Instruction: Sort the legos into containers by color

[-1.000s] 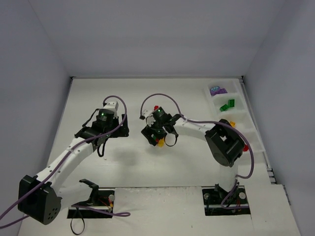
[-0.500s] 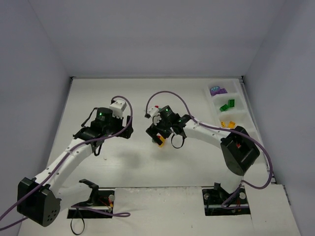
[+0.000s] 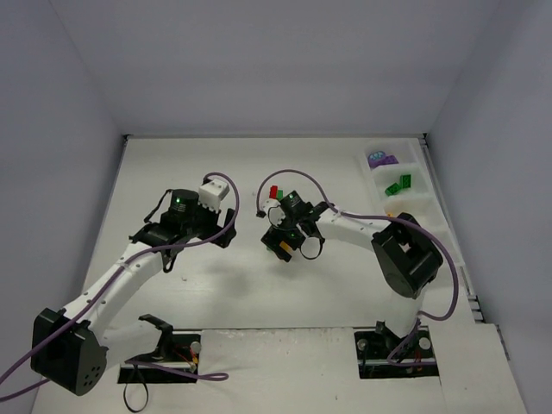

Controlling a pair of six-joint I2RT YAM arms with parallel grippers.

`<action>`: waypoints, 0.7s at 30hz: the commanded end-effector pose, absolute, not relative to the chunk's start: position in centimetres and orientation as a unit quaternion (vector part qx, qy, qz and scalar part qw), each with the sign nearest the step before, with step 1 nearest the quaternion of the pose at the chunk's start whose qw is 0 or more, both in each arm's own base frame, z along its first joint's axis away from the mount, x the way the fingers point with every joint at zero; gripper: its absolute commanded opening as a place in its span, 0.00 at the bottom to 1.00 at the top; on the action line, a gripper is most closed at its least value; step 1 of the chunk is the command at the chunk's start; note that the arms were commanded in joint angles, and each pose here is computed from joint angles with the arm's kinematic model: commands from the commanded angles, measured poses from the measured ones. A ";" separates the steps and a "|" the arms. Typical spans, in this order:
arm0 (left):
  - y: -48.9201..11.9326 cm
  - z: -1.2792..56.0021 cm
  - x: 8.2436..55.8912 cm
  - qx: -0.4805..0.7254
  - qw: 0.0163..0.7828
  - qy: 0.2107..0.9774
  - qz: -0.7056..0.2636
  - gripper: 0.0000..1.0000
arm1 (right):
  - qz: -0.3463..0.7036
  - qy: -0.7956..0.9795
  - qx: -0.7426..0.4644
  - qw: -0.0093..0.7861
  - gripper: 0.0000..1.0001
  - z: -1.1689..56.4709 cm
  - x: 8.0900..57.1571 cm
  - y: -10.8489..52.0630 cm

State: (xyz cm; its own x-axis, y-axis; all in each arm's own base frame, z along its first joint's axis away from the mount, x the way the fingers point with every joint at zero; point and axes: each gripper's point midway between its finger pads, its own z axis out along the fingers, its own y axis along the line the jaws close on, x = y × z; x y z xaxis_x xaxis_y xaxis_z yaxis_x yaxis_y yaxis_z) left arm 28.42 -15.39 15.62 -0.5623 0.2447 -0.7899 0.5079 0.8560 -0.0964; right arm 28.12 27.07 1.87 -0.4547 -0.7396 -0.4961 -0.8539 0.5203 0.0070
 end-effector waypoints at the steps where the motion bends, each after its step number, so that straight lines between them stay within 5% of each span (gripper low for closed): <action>1: -15.7 17.4 29.2 0.230 0.452 0.847 -0.164 0.84 | 0.138 0.829 -0.483 0.244 0.89 3.2 29.4 28.1; 17: -15.6 17.2 29.0 0.233 0.457 0.843 -0.164 0.84 | 0.149 0.817 -0.506 0.231 0.82 1.6 29.3 28.8; 21: -15.6 17.2 28.9 0.233 0.457 0.843 -0.164 0.84 | 0.149 0.818 -0.506 0.227 0.73 1.3 29.2 28.7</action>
State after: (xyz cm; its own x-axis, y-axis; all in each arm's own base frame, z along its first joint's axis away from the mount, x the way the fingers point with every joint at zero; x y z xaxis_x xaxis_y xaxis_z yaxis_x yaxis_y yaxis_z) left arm 27.92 -15.17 14.85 -0.5535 0.2610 -0.7909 0.5213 0.8492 -0.0846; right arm 28.62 28.13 0.96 -0.3973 -0.7664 -0.5048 -0.8903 0.4553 0.0094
